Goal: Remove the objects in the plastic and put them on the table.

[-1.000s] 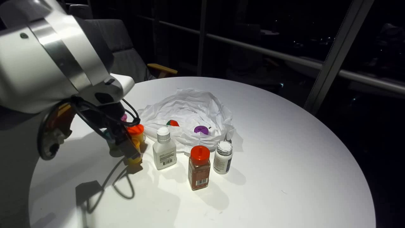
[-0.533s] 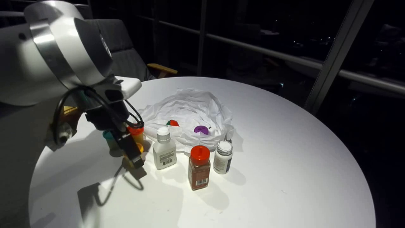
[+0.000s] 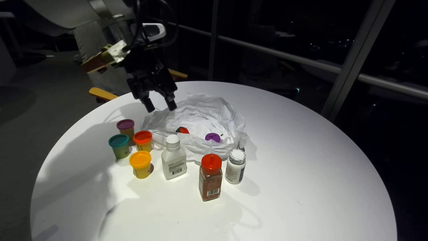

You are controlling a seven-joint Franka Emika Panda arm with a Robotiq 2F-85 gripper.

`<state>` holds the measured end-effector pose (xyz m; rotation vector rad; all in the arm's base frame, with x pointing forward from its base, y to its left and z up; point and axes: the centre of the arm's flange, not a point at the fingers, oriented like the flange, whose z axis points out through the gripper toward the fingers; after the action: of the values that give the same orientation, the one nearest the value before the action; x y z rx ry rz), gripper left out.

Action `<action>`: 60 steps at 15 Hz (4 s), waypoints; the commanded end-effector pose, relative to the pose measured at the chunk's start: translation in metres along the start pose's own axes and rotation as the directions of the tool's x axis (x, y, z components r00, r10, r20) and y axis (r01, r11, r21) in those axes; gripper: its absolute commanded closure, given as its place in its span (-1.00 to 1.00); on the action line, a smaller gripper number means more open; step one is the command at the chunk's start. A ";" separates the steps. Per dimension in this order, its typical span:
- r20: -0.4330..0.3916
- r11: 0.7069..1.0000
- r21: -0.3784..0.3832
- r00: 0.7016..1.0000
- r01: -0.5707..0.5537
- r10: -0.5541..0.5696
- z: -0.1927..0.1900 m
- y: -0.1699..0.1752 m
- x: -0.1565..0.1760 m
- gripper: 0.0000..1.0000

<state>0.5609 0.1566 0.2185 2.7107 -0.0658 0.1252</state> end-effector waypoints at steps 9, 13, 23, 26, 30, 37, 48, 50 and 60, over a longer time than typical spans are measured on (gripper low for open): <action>0.024 0.985 0.039 0.985 0.168 -0.169 0.018 0.004 0.074 -1.00; 0.023 0.985 0.039 0.985 0.170 -0.170 0.016 0.004 0.075 -1.00; -0.049 0.987 0.026 0.987 0.157 -0.155 0.030 -0.008 0.063 -1.00; -0.036 0.987 0.045 0.987 0.155 -0.154 0.043 -0.017 0.056 -1.00; -0.031 0.990 0.071 0.993 0.120 -0.118 0.064 -0.020 0.055 -1.00; -0.007 0.990 0.135 0.999 0.043 -0.043 0.087 -0.017 0.071 -1.00; 0.026 0.989 0.138 0.998 -0.055 0.052 0.102 0.010 0.084 0.47; 0.035 0.987 0.142 0.997 -0.070 0.065 0.108 0.020 0.083 0.42; 0.059 0.975 0.210 0.996 -0.077 0.066 0.107 0.017 0.062 -1.00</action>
<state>0.6409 0.0891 0.1236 2.8854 -0.1889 0.0642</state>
